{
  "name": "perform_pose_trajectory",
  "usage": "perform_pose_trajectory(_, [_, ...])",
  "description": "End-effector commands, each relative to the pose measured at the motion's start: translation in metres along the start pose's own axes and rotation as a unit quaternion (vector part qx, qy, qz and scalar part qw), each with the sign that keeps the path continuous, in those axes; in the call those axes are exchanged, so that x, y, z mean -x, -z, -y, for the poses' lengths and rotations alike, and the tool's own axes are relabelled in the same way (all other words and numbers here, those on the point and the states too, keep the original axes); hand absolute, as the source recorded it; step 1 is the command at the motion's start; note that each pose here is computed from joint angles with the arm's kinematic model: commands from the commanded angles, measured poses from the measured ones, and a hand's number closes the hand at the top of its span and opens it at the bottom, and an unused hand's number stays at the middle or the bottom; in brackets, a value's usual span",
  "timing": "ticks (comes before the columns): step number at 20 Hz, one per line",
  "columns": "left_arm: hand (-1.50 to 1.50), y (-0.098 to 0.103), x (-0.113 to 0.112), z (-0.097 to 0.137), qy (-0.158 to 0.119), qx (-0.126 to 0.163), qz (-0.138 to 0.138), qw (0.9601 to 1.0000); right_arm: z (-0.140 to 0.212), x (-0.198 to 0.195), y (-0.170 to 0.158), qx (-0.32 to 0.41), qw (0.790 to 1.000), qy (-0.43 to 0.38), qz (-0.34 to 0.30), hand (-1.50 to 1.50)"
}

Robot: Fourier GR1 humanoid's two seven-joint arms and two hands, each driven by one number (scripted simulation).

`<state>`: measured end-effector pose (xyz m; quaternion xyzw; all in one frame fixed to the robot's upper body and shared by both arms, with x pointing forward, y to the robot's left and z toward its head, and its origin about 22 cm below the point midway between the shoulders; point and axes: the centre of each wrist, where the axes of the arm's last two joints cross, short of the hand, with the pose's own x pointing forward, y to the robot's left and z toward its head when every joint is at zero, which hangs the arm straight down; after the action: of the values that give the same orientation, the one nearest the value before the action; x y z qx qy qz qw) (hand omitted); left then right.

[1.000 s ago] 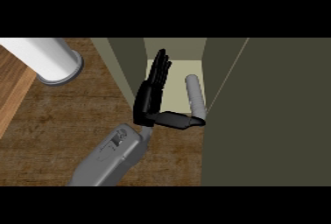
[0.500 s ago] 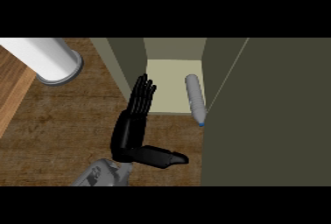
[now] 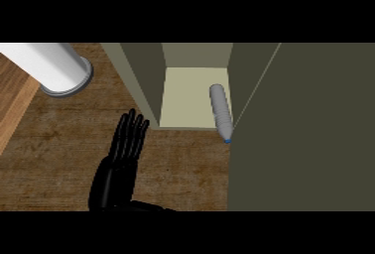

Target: Pick up the bottled water, place it into the cabinet and close the cabinet

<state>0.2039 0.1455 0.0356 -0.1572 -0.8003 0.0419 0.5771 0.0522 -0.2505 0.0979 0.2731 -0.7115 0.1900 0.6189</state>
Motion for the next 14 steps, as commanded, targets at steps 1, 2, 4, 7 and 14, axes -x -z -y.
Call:
perform_pose_trajectory(1, [-1.5,-0.025,-0.007,-0.021,0.0,-0.01,0.0,1.0,-0.024,-0.044,0.017,-0.032,0.996,-0.075,0.02,1.5])
perform_pose_trajectory(2, [-1.5,-0.017,-0.019,-0.026,0.004,-0.006,0.002,1.0,-0.025,-0.047,0.02,-0.041,0.996,-0.082,0.014,1.5])
perform_pose_trajectory(4, [-1.5,-0.021,-0.012,-0.034,0.007,-0.014,-0.003,0.9999,-0.034,-0.046,0.029,-0.046,0.995,-0.078,0.028,1.5])
perform_pose_trajectory(7, [-1.5,-0.025,-0.027,-0.041,0.011,-0.025,0.005,0.9996,-0.044,-0.046,0.039,-0.061,0.995,-0.071,0.03,1.5])
perform_pose_trajectory(14, [-1.5,-0.041,-0.038,-0.06,0.009,-0.047,0.013,0.9988,-0.064,-0.054,0.058,-0.081,0.992,-0.083,0.046,1.5])
